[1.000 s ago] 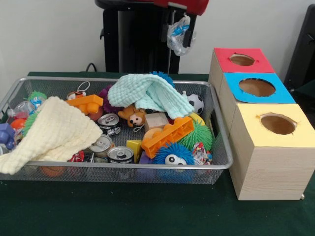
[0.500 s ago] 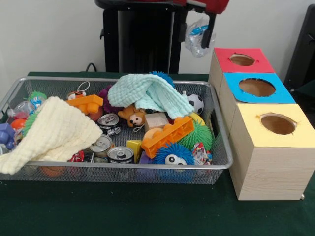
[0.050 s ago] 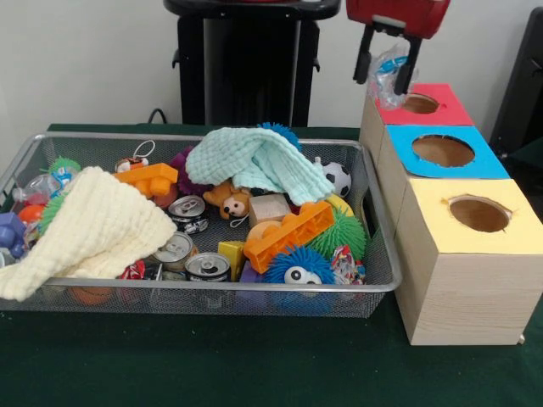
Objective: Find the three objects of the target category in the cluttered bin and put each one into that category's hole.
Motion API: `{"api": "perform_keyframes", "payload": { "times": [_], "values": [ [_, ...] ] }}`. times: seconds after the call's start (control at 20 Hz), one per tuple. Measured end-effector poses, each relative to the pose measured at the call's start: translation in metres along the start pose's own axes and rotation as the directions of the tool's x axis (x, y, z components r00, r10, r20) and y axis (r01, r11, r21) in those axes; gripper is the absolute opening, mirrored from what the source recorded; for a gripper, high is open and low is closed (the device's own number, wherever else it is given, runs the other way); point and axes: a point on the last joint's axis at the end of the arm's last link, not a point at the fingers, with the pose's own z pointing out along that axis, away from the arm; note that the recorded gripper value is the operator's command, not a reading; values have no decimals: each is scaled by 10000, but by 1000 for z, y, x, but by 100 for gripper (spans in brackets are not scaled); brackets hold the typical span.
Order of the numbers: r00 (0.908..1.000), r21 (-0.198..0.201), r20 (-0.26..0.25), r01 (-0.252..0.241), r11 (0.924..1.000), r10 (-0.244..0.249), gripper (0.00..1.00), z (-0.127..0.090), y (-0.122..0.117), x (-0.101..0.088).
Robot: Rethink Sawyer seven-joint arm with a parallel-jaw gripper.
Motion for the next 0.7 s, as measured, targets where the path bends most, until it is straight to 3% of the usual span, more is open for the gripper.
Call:
{"api": "perform_keyframes", "payload": {
  "times": [0.7],
  "values": [
    [9984, -70, 490, -261, 9996, 264, 0, 43, 30, 2]
  ]
}}
